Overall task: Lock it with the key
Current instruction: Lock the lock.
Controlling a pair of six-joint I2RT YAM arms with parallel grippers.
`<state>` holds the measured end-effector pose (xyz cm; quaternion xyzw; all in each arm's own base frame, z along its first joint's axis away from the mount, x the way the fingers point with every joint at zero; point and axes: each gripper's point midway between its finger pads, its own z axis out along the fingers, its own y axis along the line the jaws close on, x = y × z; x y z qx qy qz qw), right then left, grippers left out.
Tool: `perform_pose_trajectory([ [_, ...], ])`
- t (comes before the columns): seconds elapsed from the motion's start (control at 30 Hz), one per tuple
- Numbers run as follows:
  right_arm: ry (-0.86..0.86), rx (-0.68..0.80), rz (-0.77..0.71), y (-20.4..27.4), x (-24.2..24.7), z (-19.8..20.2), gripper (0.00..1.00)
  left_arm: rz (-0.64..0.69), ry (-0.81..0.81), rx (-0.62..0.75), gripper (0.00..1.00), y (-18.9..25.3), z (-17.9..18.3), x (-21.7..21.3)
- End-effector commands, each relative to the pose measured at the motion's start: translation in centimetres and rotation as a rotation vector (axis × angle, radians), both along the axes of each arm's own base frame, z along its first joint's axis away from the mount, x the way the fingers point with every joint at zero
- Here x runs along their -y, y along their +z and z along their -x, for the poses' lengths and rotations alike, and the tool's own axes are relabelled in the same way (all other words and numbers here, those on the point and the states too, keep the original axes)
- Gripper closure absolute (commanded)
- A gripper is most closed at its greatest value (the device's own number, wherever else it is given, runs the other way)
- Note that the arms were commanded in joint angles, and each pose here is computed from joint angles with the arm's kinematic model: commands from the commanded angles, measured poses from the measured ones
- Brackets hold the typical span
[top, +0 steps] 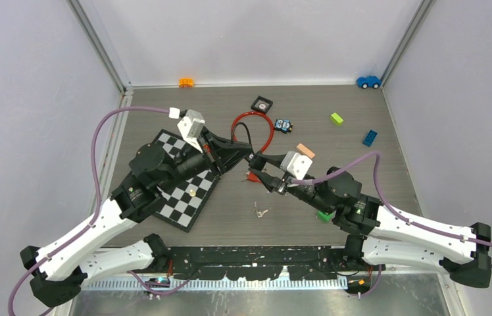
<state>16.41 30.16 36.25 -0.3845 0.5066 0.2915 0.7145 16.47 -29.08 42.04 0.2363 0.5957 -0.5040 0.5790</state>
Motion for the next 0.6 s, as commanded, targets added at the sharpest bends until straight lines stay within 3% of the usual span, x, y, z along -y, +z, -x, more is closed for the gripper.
perform_pose_trajectory([
  [0.0,0.097,0.1,-0.106,4.6,-0.5,2.4,0.99,-0.129,-0.028,-0.065,1.0,-3.8,-0.3,1.3],
  [0.57,0.148,0.124,-0.373,8.6,1.8,4.1,0.99,-0.151,-0.023,-0.113,1.0,-6.5,-0.7,1.7],
])
